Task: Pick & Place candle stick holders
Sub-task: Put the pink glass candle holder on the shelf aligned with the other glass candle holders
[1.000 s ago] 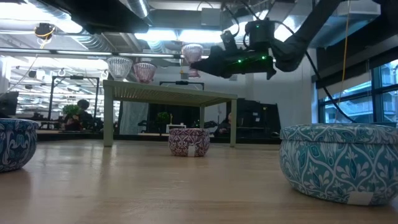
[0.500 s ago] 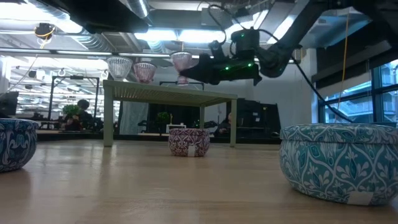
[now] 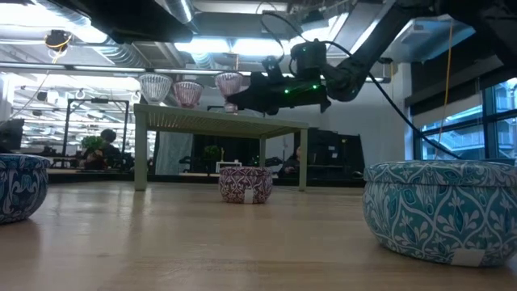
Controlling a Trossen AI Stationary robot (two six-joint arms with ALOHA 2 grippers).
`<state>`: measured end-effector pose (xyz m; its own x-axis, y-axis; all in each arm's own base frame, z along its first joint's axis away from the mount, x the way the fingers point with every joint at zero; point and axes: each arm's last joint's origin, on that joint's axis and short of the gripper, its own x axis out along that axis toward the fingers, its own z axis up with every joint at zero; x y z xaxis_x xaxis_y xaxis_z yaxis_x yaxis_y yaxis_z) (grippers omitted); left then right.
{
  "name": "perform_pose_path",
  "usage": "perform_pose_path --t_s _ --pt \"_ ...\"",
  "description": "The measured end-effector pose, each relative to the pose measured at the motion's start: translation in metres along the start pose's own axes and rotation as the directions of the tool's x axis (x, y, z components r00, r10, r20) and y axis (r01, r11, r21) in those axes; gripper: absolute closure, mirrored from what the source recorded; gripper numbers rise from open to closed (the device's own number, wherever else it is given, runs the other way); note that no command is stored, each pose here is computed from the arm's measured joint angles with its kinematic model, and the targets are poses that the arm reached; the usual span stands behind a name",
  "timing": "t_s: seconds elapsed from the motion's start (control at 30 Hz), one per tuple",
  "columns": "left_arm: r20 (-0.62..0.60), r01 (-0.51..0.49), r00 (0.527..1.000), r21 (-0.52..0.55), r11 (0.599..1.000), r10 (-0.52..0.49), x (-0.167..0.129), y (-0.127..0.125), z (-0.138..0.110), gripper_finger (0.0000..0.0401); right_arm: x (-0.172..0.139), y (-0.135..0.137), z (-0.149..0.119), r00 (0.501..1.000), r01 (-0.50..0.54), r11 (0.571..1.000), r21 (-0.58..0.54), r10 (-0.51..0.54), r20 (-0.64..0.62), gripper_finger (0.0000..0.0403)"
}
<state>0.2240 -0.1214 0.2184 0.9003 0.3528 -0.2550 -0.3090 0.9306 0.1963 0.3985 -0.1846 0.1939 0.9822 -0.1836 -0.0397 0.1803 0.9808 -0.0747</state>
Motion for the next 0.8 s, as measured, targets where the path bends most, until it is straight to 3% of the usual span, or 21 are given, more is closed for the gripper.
perform_pose_path --t_s 0.8 --pt "0.0 0.0 1.0 -0.002 1.0 0.0 0.0 0.0 0.0 0.037 0.0 0.0024 -0.0093 0.995 -0.008 0.998 0.056 0.014 -0.1 0.0285"
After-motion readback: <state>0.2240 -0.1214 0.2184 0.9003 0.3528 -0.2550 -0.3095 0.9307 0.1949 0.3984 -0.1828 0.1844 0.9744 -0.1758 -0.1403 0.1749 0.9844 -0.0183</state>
